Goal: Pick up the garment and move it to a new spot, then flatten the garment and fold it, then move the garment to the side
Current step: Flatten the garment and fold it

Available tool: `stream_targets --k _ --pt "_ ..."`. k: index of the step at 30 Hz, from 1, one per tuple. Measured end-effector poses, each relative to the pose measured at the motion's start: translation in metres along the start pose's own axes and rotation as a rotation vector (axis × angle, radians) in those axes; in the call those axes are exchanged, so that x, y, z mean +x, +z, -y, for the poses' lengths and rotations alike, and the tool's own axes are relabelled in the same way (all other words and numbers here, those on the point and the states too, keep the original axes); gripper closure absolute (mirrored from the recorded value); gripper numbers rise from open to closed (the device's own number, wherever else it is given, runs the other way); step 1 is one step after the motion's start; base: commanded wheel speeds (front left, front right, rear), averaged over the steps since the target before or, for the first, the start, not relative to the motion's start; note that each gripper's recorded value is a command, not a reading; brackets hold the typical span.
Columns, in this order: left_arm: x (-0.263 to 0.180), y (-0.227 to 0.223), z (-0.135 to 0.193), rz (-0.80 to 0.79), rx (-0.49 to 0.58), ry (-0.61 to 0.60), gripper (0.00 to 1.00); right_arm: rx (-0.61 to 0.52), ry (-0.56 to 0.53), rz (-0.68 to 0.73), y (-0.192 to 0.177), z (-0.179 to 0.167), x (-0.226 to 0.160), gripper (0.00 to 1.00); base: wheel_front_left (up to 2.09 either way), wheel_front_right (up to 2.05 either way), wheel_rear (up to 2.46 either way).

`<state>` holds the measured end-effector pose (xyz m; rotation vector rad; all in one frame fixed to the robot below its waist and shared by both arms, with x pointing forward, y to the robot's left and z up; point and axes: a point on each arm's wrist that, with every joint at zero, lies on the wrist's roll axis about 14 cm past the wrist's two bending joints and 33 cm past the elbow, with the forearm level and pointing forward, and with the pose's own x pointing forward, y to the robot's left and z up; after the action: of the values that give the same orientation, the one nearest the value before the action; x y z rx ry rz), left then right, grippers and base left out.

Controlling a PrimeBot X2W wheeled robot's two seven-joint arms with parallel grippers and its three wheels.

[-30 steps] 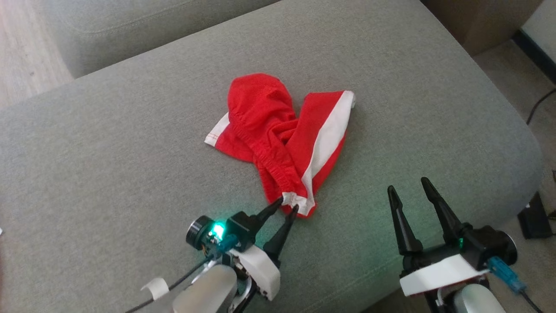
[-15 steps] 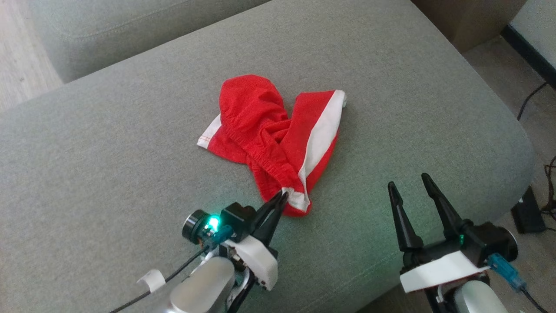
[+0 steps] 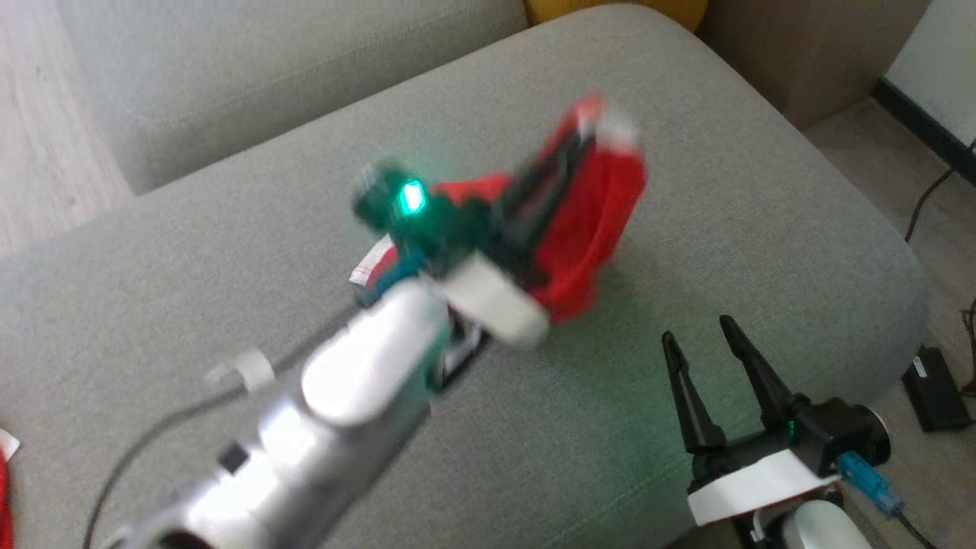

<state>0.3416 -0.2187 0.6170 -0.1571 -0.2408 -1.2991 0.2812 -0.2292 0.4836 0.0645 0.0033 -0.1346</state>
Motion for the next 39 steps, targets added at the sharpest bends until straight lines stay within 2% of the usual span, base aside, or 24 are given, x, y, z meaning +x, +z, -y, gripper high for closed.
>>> stream_targets --k 5,9,13,15,19,22,30,39 --pt "0.013 0.084 -0.024 0.204 0.122 0.067 1.0 0.006 0.016 0.019 0.004 -0.006 -0.003 0.0 0.0 0.0 0.0" --pt "-0.011 0.089 -0.05 0.212 0.15 0.157 1.0 0.024 0.031 0.003 -0.003 -0.013 -0.004 0.0 0.0 0.0 0.0" --pt "-0.066 0.05 -0.075 0.12 0.109 0.293 1.0 0.032 0.056 -0.007 -0.006 -0.02 0.001 0.0 0.0 0.0 0.0" --pt "-0.103 0.018 -0.084 0.048 0.037 0.388 1.0 0.033 0.07 -0.013 -0.008 -0.024 0.005 0.0 0.0 0.0 0.0" --pt "-0.184 -0.051 -0.08 -0.13 -0.101 0.564 1.0 0.038 0.1 -0.031 -0.013 -0.033 0.015 0.0 0.0 0.0 0.0" --pt "-0.233 -0.081 -0.075 -0.222 -0.162 0.679 1.0 0.054 0.127 -0.05 -0.018 -0.041 0.023 0.0 0.0 0.0 0.0" --pt "-0.292 -0.086 -0.085 -0.267 -0.156 0.855 1.0 0.015 0.271 -0.193 -0.058 -0.061 0.044 0.0 0.0 0.0 0.0" --pt "-0.345 -0.097 -0.097 -0.346 -0.126 0.994 1.0 0.251 0.419 -0.371 -0.072 -0.099 0.082 0.0 0.0 0.0 0.0"
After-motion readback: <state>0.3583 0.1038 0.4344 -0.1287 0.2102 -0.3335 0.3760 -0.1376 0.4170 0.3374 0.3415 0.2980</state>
